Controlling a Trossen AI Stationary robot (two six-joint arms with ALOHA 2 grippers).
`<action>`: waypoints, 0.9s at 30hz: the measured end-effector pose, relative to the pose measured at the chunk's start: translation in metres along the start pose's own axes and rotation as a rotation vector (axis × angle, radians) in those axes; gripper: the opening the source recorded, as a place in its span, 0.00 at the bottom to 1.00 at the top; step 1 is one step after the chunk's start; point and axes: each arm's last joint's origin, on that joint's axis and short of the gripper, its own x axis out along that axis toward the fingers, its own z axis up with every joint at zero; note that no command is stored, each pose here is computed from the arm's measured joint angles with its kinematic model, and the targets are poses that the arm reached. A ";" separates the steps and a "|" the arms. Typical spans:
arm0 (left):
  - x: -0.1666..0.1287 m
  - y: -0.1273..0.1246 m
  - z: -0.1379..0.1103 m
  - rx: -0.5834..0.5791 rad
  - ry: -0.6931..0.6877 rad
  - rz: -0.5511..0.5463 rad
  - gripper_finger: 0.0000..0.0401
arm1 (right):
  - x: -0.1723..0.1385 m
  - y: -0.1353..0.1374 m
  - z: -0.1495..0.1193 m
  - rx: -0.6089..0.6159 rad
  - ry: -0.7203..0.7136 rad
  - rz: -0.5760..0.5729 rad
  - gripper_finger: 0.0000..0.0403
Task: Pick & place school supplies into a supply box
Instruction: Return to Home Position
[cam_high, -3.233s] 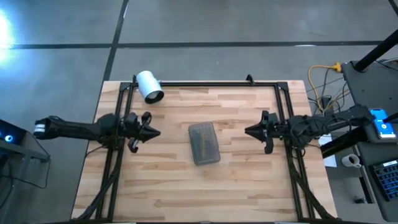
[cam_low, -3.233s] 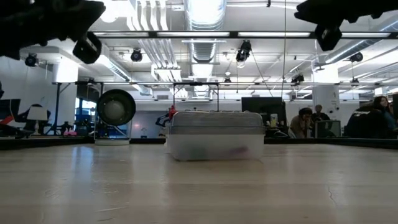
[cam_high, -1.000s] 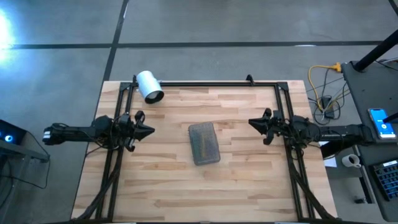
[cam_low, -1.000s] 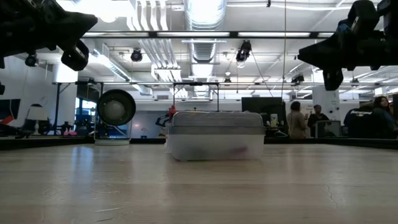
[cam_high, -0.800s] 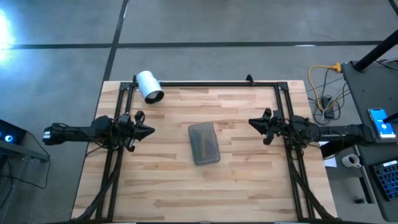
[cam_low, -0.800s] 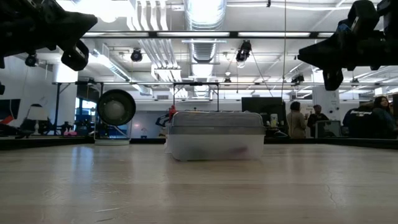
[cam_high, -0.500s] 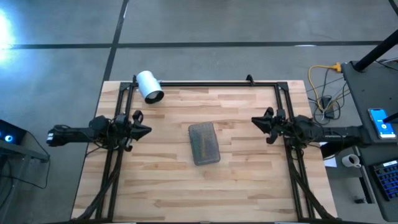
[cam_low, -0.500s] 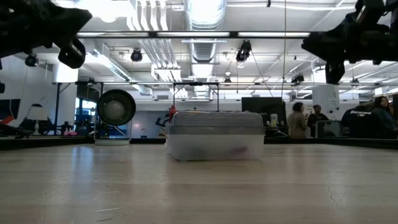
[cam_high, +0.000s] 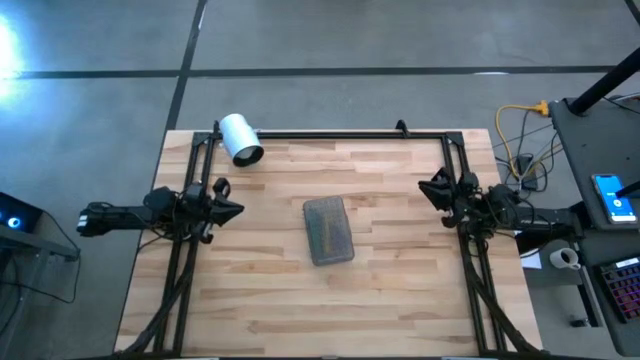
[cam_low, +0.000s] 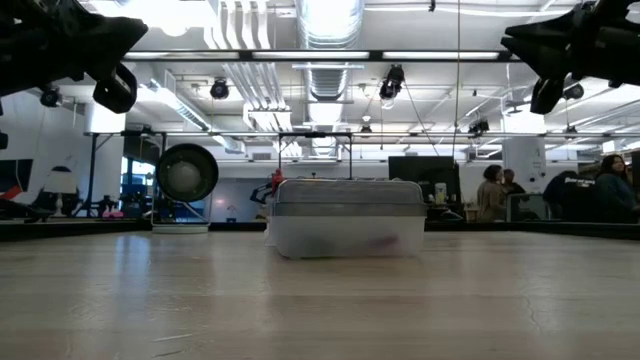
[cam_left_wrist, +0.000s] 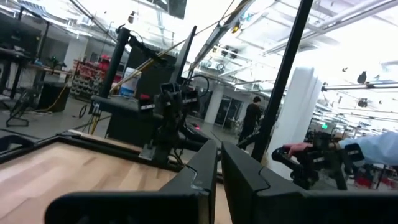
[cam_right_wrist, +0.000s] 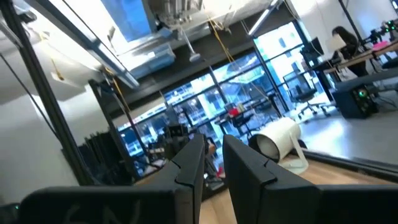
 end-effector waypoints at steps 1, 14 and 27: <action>0.000 0.000 0.000 0.000 0.001 0.000 0.02 | 0.000 0.000 0.000 0.000 0.000 0.000 0.13; 0.000 0.001 -0.003 -0.002 0.033 0.011 0.02 | 0.000 0.000 -0.001 -0.001 0.008 -0.003 0.13; 0.009 0.007 -0.018 -0.010 0.179 0.061 0.02 | 0.000 0.000 -0.001 -0.001 0.009 -0.003 0.13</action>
